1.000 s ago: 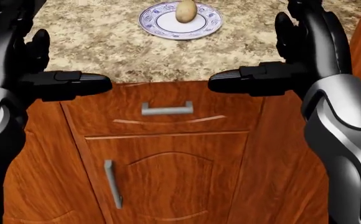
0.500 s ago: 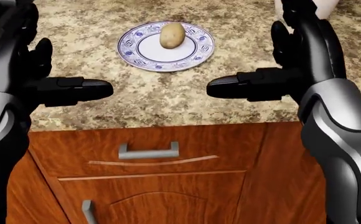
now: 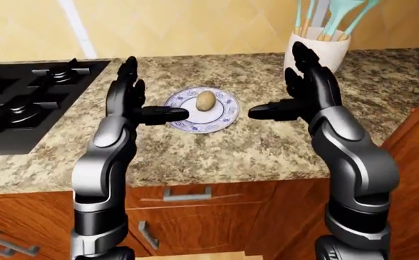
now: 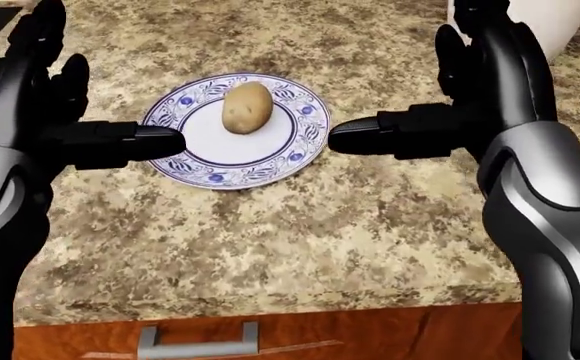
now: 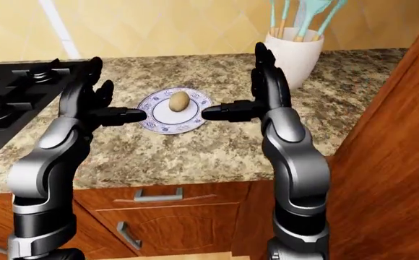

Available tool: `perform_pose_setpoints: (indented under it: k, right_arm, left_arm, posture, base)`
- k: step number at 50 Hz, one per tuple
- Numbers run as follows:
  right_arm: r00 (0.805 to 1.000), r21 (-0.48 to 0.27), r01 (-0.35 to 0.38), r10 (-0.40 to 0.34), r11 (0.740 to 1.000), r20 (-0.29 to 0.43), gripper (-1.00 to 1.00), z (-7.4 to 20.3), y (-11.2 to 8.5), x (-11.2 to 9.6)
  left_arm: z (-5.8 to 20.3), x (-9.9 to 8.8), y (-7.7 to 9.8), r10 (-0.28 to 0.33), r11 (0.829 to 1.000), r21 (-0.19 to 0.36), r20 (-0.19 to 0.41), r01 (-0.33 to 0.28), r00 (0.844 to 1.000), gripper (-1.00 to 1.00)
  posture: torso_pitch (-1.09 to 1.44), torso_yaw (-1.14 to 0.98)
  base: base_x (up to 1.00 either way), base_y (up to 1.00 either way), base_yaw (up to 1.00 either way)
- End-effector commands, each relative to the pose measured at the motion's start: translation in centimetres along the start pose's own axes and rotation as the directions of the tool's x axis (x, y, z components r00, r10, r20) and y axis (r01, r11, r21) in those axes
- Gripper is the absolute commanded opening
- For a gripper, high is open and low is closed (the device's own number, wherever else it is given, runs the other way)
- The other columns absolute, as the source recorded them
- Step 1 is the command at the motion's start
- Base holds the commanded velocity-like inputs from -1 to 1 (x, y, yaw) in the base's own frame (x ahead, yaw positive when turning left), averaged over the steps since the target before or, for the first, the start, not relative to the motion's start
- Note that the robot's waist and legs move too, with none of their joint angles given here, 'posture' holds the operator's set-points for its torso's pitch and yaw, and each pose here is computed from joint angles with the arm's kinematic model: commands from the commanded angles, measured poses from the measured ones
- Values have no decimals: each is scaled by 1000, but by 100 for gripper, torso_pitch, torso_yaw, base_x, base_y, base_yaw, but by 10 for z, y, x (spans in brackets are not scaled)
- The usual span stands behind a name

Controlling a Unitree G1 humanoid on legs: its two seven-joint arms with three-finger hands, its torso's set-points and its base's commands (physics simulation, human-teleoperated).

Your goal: Place the potato on the rack of the oven.

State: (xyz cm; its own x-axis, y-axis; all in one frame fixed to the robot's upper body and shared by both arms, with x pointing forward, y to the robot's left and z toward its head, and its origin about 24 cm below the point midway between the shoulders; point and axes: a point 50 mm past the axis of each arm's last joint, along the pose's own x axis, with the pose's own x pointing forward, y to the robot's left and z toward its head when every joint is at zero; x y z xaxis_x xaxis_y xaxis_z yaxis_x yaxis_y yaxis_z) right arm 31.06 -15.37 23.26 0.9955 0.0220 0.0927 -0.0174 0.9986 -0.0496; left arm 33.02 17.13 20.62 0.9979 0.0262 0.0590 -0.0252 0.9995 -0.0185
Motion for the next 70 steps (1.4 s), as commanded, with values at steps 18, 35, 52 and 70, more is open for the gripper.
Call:
perform_pose_setpoints:
  k: [18, 35, 52, 70]
  right_arm:
    - [995, -17, 8, -7, 1000, 96, 100, 19, 1, -4]
    - [995, -14, 11, -10, 1000, 103, 100, 22, -1, -2]
    - [995, -10, 4, -3, 1000, 101, 100, 21, 3, 1]
    - [995, -4, 9, -8, 1000, 104, 100, 21, 2, 1]
  left_arm:
    - [20, -2, -2, -8, 1000, 0, 89, 8, 996, 100]
    - [27, 3, -10, -56, 997, 58, 83, 51, 995, 100]
    - [46, 26, -39, -214, 968, 139, 6, 211, 977, 100]
    - [38, 34, -52, -271, 930, 250, -36, 271, 962, 88]
  posture:
    - [0, 0]
    - [0, 0]
    - [0, 0]
    - [0, 0]
  base:
    - [0, 0, 0]
    - [0, 0, 0]
    - [0, 0, 0]
    - [0, 0, 0]
